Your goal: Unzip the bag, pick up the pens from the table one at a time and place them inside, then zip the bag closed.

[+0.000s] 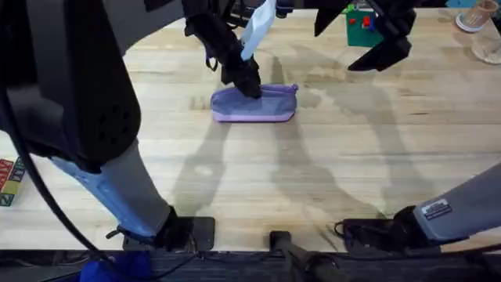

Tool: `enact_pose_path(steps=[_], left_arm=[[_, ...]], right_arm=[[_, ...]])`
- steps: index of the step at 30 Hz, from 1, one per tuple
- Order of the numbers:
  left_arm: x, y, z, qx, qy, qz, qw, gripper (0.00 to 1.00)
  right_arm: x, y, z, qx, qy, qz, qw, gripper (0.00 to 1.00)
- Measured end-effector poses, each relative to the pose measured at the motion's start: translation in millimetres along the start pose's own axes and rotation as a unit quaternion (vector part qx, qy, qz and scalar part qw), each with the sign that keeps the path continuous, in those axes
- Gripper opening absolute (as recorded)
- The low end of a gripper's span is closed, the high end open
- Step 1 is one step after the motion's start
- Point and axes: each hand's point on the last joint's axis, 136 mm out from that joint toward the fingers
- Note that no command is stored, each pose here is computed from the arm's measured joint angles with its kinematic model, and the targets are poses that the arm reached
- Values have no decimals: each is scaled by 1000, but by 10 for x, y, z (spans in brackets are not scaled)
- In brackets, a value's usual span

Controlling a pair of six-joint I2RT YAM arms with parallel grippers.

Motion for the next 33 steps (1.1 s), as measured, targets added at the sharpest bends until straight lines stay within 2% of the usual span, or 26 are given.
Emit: enact_pose_path(steps=[21,33], left_arm=[[1,1,-1,0,0,0,1000,41],[1,0,0,0,0,0,1000,41]], right_arm=[[156,158,648,34,62,-15,997,995],[168,103,966,50,83,-8,995,996]])
Point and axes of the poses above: each hand's point on the last joint's axis, 136 mm out from that joint toward the fingers, its own z axis out along the fingers, its own y axis along the line the jaws close on, x = y × z, and after that the axes turned 10 degrees about -z, right-handed
